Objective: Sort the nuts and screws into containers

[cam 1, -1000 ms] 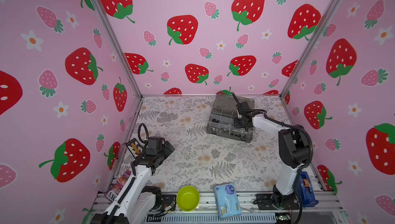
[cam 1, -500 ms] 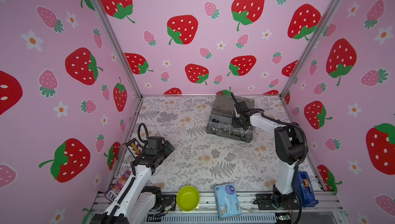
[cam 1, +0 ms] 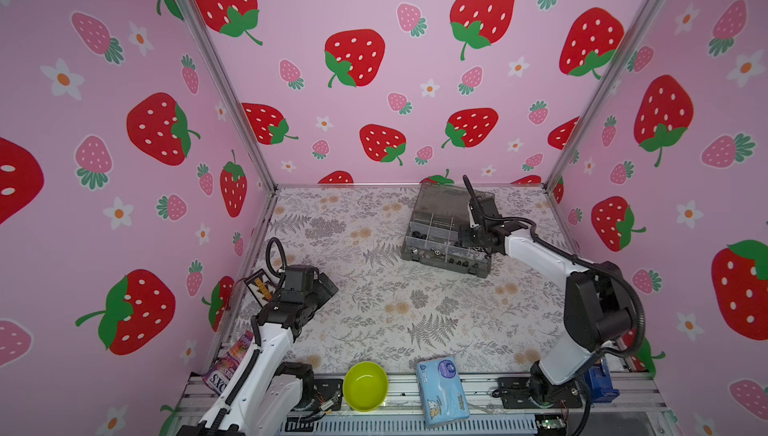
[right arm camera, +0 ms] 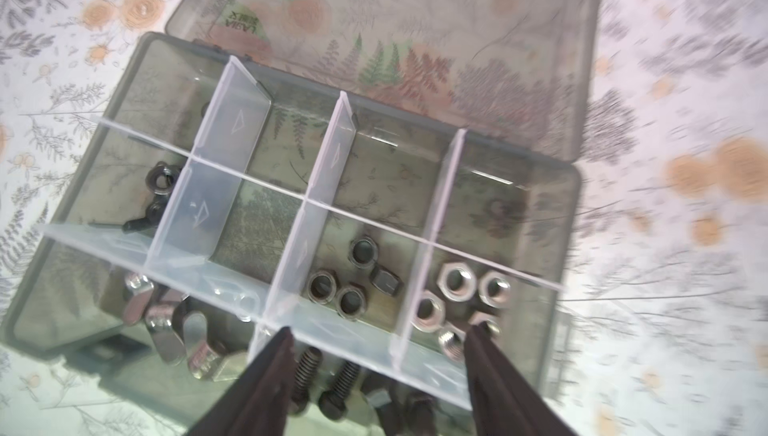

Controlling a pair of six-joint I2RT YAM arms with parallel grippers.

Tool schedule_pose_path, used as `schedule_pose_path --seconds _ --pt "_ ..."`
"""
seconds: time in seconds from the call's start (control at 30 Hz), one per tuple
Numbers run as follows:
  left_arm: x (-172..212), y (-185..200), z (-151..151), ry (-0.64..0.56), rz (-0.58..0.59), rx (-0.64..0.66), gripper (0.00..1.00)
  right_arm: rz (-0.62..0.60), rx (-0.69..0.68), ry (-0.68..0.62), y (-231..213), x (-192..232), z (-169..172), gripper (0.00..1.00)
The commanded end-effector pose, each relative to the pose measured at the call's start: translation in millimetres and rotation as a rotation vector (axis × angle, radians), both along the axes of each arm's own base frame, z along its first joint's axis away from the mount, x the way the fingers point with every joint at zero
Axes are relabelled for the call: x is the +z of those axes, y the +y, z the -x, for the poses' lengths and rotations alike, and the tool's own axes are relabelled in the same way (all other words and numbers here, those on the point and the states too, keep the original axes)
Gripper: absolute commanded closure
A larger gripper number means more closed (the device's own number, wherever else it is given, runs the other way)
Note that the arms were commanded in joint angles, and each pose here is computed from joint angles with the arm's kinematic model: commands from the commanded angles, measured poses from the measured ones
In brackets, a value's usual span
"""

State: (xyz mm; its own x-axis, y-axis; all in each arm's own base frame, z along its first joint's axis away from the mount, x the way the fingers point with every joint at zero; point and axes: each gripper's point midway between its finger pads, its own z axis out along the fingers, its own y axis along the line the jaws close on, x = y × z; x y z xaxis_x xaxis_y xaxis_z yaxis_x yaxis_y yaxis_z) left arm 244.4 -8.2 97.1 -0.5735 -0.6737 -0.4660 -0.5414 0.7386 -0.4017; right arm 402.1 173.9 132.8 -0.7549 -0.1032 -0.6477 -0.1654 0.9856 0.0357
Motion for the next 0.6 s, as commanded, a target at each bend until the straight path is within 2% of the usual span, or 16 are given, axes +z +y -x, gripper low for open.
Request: schedule_pose_path --seconds 0.0,0.1,0.33,0.57 --pt "23 15 1 -0.039 -0.091 0.016 0.01 -0.002 -0.067 -0.097 -19 18 4 0.22" --pt "31 23 6 -0.077 -0.141 0.021 0.01 0.002 -0.136 -0.164 -39 28 16 0.00" --pt "50 45 19 -0.202 -0.290 0.048 0.01 0.051 -0.321 -0.302 -94 40 40 0.00" --pt "65 55 14 -0.384 -0.373 0.077 0.01 0.092 -0.362 -0.489 -121 57 54 0.00"
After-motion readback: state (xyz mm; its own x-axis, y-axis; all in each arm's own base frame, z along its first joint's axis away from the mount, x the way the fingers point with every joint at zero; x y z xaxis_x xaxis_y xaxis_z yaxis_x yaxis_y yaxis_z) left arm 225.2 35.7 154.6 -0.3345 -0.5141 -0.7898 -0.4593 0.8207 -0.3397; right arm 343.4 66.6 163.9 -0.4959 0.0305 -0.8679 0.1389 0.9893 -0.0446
